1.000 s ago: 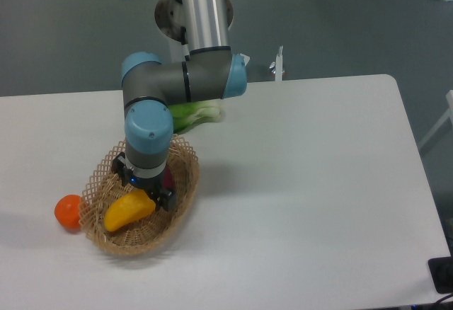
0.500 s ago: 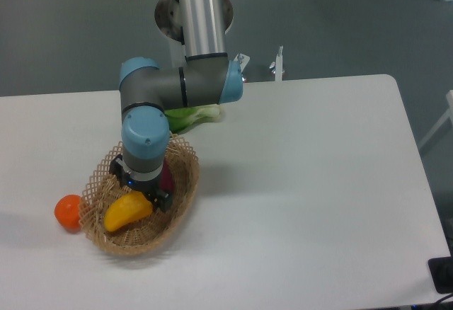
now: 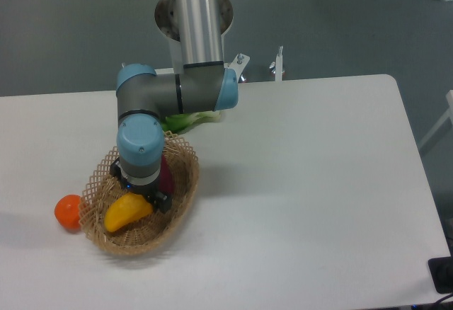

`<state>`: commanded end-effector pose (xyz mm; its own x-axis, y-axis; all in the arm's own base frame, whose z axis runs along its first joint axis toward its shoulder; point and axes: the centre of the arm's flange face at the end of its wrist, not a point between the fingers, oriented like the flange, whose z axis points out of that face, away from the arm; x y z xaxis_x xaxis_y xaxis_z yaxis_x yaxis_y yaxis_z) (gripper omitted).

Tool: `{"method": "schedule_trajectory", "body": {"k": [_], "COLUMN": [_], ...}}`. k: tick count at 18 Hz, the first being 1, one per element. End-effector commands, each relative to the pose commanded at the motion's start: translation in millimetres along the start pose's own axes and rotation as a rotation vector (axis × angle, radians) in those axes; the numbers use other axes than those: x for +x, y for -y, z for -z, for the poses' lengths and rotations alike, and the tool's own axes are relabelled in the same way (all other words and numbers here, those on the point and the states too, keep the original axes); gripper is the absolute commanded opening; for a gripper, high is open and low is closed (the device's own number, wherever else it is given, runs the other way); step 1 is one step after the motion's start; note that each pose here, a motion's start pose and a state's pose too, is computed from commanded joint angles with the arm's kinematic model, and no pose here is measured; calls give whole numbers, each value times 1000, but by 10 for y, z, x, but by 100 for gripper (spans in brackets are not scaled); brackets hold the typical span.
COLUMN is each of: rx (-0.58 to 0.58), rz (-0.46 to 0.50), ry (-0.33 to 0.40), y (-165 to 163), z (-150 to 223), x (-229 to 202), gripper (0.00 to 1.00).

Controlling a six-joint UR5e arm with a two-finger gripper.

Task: Pick up the mango from the basket
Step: 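Lower the gripper onto the yellow mango and close on it, then lift the held mango up and out of the basket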

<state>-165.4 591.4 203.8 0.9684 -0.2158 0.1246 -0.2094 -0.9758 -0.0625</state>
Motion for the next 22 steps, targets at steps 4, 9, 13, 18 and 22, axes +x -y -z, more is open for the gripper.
{"method": "schedule_trajectory", "body": {"k": [4, 9, 13, 18, 22], "rx": [1, 14, 29, 69, 100], "rz": [0, 1, -1, 13, 45], "ry": [1, 12, 16, 47, 82], "y": [2, 20, 32, -10, -32], "z": [21, 122, 205, 492, 752], "x": [2, -9, -6, -112, -361], "gripper": [38, 33, 33, 34, 34]}}
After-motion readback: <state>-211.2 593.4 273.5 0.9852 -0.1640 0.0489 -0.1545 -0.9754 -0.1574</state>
